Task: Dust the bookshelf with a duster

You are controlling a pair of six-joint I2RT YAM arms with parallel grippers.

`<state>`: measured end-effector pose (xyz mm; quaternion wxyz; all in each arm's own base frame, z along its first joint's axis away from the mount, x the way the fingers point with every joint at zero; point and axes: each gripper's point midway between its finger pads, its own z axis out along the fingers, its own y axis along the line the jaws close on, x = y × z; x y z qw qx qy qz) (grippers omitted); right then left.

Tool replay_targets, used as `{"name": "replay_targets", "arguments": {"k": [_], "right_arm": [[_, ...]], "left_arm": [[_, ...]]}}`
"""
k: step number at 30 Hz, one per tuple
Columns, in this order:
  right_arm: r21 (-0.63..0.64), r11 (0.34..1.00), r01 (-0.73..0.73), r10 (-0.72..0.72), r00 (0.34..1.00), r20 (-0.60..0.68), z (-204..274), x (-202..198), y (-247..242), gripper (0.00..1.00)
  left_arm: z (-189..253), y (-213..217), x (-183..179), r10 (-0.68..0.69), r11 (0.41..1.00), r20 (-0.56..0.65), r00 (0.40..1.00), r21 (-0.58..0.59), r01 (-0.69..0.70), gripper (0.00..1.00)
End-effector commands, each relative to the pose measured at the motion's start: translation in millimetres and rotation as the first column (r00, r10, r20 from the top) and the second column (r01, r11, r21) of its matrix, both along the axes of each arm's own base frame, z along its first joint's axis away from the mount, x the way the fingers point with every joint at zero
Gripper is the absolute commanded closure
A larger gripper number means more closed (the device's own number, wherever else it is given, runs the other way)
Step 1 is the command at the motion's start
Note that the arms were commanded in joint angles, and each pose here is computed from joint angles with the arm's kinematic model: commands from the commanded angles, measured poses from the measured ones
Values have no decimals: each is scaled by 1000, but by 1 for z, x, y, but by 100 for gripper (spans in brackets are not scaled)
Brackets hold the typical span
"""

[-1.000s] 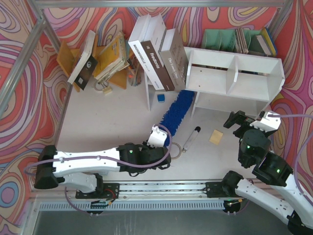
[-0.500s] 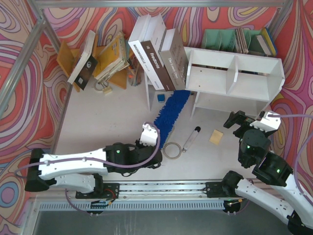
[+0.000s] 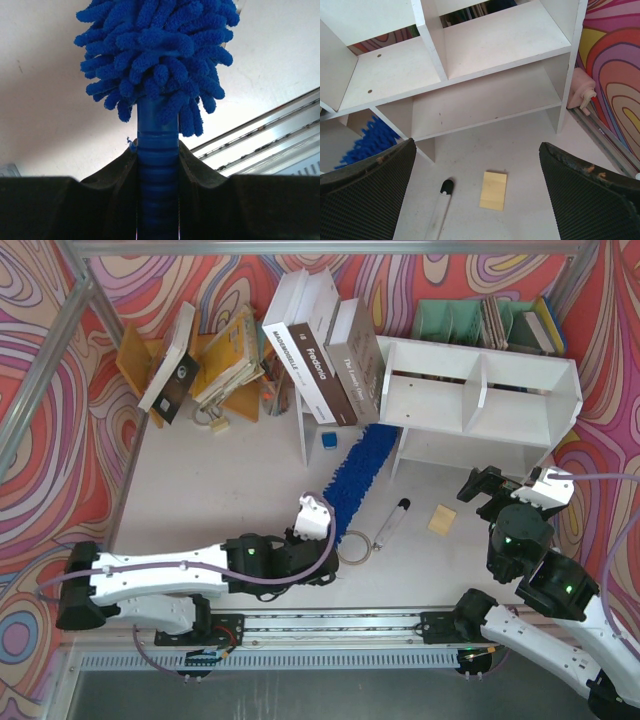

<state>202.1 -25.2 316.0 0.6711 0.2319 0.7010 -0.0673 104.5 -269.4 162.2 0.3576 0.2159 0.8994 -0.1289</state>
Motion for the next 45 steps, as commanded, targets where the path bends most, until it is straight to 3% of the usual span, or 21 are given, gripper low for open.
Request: {"name": "replay_targets", "arguments": {"k": [1,8,14,21,26,36,45], "right_arm": [[1,1000,11,-11,1000,5,0,0,-1,1],[0,1000,9,-9,1000,4,0,0,-1,1],[1,1000,11,-11,1000,5,1,0,-1,1],[1,1000,10,-10,1000,4,0,0,0,1],[-1,1000,9,-9,1000,3,0,1,0,1],[-4,1000,10,-10,1000,1,0,1,0,1],[-3,1000,10,-10,1000,3,0,1,0,1]], "left_arm": [[-24,-10,-5,2,1000,-38,999,-7,-2,100],[-38,-21,-11,-29,999,-72,997,17,30,100],[-2,-32,-6,-59,997,-10,998,-42,59,100],[48,-14,14,13,993,116,993,-121,2,100],[67,-13,16,31,980,137,990,-199,-3,100],[49,-51,-1,-90,974,64,994,-204,102,100],[50,-52,-32,-173,966,101,980,-175,188,100]]}}
